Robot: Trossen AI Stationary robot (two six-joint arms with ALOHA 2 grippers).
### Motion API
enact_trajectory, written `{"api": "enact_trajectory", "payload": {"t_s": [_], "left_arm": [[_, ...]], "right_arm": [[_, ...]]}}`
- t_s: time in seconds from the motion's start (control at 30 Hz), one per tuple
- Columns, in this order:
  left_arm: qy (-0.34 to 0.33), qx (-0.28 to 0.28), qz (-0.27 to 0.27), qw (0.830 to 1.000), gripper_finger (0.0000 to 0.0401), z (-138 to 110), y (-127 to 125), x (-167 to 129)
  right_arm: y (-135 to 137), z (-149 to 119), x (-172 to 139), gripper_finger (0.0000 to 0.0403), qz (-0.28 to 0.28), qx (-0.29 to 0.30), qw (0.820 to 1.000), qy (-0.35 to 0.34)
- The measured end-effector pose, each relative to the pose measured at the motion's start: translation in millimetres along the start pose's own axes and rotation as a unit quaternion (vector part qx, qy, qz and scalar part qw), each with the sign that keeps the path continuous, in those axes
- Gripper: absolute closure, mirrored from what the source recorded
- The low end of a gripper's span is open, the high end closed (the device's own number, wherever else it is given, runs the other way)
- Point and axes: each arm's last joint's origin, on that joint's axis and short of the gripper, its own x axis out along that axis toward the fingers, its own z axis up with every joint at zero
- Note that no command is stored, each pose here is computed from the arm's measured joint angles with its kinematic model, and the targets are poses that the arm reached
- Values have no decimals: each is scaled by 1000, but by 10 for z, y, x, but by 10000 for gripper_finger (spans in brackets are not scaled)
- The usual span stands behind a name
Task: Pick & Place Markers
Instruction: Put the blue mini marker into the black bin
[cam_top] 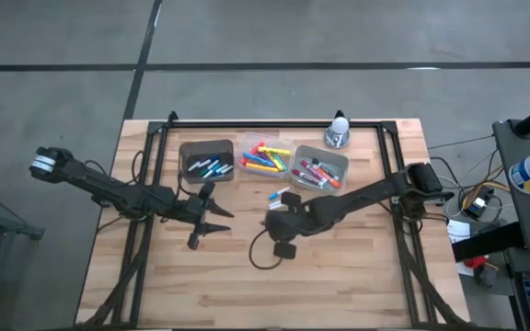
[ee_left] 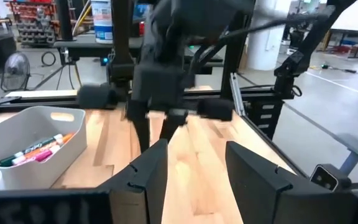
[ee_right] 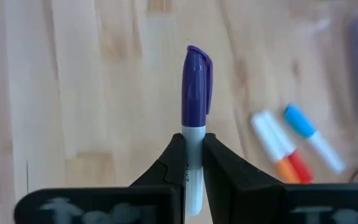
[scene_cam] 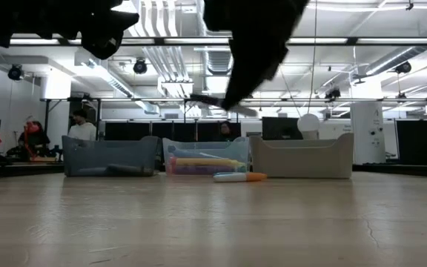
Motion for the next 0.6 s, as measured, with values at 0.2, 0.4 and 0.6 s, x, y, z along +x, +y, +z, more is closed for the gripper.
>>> {"api": "enact_trajectory", "payload": {"t_s": [0.2, 0.4, 0.6], "left_arm": [[6, 7, 25, 1000, 246, -14, 16, 1], [15, 8, 43, 999, 246, -34, 27, 4], [23, 9, 45, 999, 246, -73, 27, 42]], "right_arm": [[108, 192, -202, 378, -13, -29, 998, -55], [183, 328, -359, 379, -26, -45, 994, -100], [192, 472, -472, 379, -34, -55, 987, -146]]}}
